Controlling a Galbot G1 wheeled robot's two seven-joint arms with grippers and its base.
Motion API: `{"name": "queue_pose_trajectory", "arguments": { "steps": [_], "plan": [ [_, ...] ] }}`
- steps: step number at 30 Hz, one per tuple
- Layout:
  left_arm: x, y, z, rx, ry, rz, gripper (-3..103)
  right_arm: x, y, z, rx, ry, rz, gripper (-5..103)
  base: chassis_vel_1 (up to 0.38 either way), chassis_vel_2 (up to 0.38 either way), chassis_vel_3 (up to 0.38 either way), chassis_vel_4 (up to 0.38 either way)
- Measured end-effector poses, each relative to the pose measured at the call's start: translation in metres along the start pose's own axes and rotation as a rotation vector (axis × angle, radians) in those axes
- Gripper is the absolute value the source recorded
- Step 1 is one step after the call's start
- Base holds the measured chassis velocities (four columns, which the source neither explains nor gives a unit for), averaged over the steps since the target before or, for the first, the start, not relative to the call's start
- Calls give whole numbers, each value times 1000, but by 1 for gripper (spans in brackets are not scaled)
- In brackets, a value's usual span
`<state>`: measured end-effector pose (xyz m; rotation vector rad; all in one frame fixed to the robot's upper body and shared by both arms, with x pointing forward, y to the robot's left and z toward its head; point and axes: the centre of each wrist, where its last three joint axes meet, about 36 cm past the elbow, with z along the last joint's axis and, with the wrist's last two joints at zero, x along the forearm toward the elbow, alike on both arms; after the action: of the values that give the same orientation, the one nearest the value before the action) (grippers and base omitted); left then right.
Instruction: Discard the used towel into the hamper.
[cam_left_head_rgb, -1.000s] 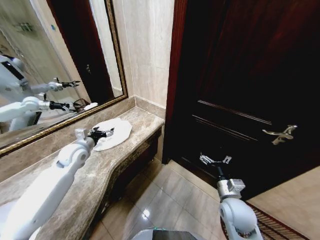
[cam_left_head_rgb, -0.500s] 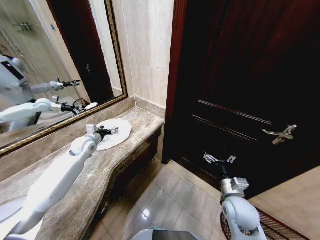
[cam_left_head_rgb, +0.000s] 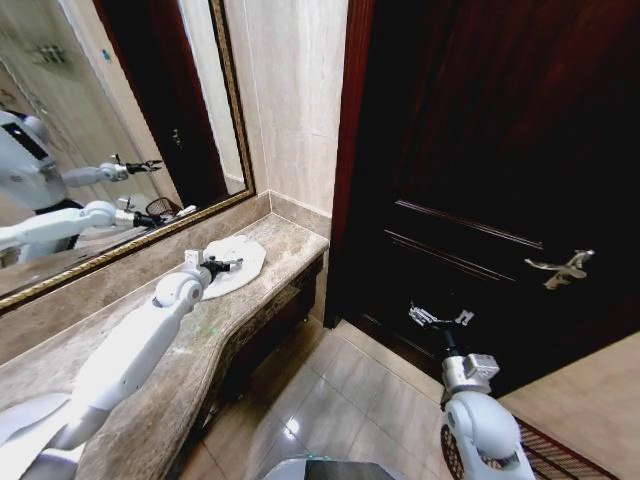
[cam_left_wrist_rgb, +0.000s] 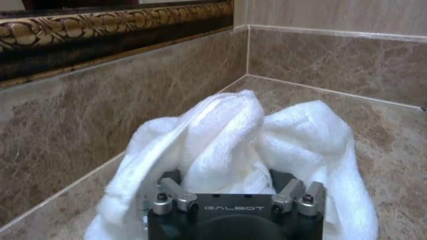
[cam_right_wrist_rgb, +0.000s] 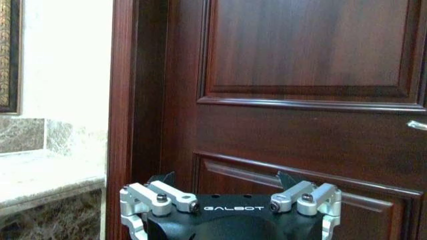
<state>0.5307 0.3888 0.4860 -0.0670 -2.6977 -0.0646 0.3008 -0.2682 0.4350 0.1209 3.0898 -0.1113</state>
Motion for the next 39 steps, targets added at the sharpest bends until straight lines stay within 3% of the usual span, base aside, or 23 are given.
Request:
{"name": "queue_pose_trajectory", "arguments": {
  "steps": [9, 17, 25, 33, 39],
  "plan": [
    [1, 6, 3, 2, -5, 3, 46, 1, 1, 0, -3, -16, -4, 100, 0, 0, 0, 0],
    [5, 8, 4, 2, -20, 7, 24, 3, 4, -4, -1, -25, -7, 100, 0, 0, 0, 0],
    [14, 11, 6, 5, -46, 11, 15, 6, 4, -9, -1, -34, -6, 100, 0, 0, 0, 0],
    [51, 6, 7, 5, -197, 42, 15, 14, 6, -14, -9, -49, -4, 100, 0, 0, 0, 0],
    [103, -20, 14, -57, -319, 30, 15, 23, 9, -23, -17, -71, -4, 100, 0, 0, 0, 0]
  ]
}}
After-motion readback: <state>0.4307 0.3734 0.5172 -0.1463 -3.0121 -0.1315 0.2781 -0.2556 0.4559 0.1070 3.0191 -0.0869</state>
